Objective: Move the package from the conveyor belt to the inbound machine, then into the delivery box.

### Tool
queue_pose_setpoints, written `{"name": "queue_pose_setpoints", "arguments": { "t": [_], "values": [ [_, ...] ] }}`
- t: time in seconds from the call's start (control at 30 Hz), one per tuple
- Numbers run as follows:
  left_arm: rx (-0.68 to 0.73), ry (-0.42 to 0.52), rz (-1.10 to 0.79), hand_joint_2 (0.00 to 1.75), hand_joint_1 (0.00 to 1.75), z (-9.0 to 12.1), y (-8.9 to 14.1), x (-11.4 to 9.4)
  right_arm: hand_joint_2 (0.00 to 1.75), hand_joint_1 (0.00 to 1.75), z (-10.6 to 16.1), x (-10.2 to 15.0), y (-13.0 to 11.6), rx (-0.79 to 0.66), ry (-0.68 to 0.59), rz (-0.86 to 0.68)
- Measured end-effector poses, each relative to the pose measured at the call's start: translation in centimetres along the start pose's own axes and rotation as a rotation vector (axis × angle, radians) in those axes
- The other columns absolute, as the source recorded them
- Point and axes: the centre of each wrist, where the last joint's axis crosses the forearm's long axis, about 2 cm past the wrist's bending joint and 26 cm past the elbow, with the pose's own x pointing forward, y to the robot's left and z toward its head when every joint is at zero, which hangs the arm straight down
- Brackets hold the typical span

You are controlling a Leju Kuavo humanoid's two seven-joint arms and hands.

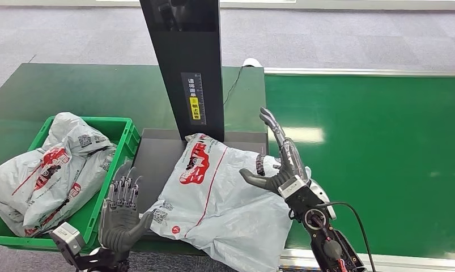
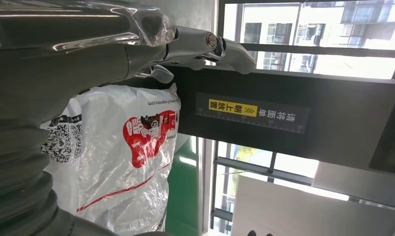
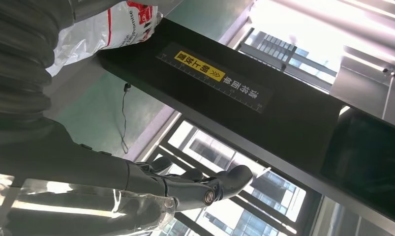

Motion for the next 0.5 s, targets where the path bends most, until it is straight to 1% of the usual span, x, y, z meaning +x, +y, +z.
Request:
{"name": "queue_pose_setpoints", "arguments": {
  "t": [0.5],
  "values": [
    [-0.001,0.003,0.000,1.75,0.00,0.14,0.02,0.00,1.75,0.00,-0.05,0.06,0.00,-0.001,-0.003,0.000]
  ]
}}
